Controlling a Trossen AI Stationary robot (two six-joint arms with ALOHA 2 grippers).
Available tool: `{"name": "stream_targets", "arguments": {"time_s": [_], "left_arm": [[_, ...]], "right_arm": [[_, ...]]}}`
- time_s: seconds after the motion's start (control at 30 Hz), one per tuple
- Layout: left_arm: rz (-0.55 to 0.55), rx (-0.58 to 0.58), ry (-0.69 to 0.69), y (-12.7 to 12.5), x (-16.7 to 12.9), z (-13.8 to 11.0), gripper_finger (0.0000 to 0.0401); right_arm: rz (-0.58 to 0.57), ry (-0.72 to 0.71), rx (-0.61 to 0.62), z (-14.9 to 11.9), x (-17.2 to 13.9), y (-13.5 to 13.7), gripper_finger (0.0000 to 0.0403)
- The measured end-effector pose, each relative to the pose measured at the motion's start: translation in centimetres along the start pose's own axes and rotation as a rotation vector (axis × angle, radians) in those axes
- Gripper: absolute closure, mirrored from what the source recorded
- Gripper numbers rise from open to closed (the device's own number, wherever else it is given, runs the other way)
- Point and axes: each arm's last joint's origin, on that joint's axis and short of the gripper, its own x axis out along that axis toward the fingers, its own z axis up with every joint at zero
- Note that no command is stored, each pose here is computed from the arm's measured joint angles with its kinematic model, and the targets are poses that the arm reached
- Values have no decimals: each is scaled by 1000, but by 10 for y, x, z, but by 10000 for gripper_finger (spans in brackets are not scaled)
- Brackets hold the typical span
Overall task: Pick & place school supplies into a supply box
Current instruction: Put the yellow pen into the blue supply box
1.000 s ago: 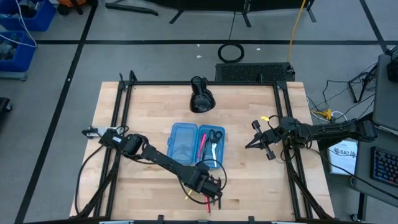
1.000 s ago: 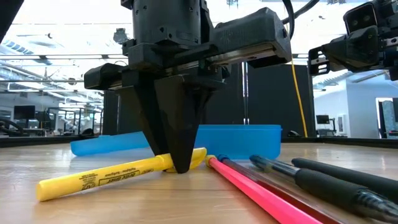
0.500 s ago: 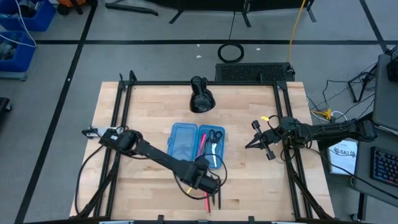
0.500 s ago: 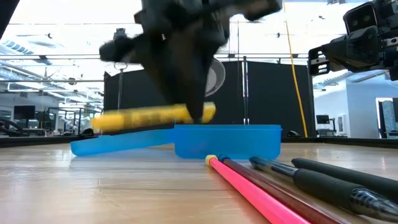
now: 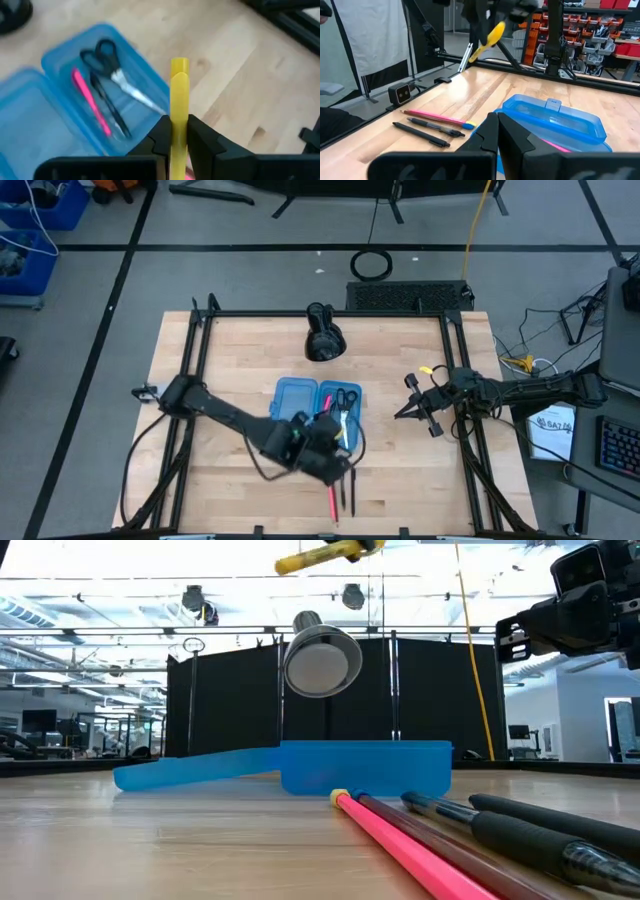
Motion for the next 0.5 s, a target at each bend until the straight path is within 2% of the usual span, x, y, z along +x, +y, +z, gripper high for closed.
{"name": "stream_targets", "arguments": {"time_s": [0.2,0.33,0.4,0.5], "left_arm": [[-160,88,-88,5,14,47,356],[-249,48,-217,8,21,79,356],[-199,-29,-247,16,25,88,361],[-58,-130,-210,33,33,89,361]], "right_arm": [[-2,-26,22,3,0,0,403],[-2,-31,23,3,0,0,403],[-2,-31,23,3,0,0,403],[-1,-31,47,3,0,0,403]]}}
